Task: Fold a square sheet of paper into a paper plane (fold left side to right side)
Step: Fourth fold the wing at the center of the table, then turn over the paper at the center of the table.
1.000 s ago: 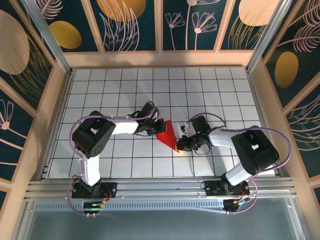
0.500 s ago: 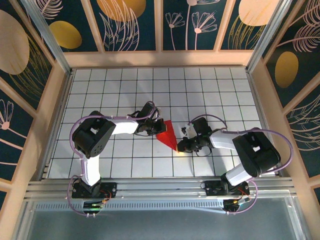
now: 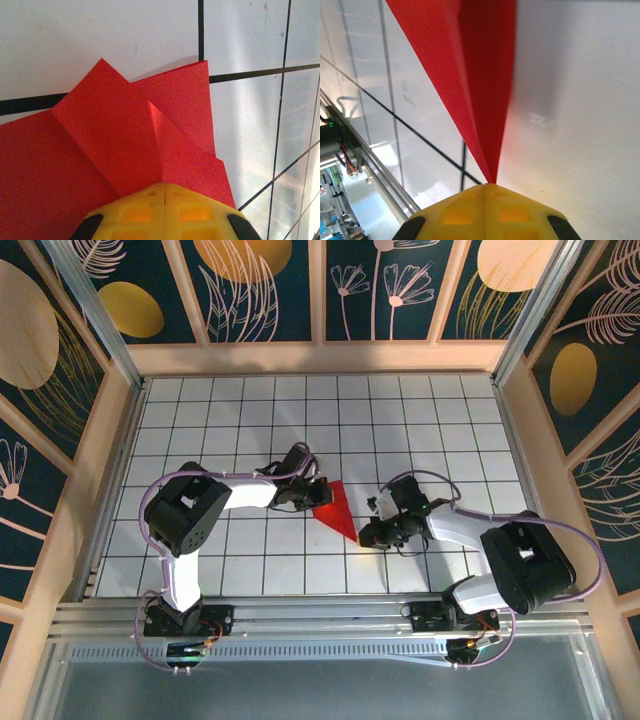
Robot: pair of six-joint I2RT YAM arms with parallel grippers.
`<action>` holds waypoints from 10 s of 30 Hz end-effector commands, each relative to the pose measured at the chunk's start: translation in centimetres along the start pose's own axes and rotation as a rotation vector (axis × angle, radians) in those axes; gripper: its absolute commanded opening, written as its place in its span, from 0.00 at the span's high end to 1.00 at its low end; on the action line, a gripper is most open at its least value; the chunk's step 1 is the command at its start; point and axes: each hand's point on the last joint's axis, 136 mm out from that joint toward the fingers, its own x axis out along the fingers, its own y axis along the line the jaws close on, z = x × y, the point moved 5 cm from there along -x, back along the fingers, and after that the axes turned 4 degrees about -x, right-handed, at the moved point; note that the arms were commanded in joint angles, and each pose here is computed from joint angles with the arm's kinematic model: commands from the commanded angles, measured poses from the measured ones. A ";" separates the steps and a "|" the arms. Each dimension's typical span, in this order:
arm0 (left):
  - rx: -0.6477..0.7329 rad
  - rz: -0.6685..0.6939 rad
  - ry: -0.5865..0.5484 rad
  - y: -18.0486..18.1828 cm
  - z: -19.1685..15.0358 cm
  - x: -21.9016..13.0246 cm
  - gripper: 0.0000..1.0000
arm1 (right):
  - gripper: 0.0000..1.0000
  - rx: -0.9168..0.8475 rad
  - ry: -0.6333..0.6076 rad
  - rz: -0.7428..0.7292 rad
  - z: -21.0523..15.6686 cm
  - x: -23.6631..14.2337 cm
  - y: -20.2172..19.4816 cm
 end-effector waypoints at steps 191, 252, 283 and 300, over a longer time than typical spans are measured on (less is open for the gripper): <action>0.101 0.148 -0.078 3.0 -0.1 0.4 0.99 | 1.00 0.034 -0.140 -0.076 9.8 4.1 1.9; 0.124 0.211 -0.120 2.9 0.9 -0.3 1.00 | 1.00 0.198 -0.012 -0.209 -2.3 -0.4 -3.5; 0.044 0.133 -0.492 0.4 1.1 -13.1 0.58 | 0.67 -0.246 -0.213 0.026 12.7 1.4 0.3; 0.032 0.132 -0.504 0.2 1.3 -13.4 0.56 | 1.00 -0.256 -0.223 0.064 12.8 0.6 1.6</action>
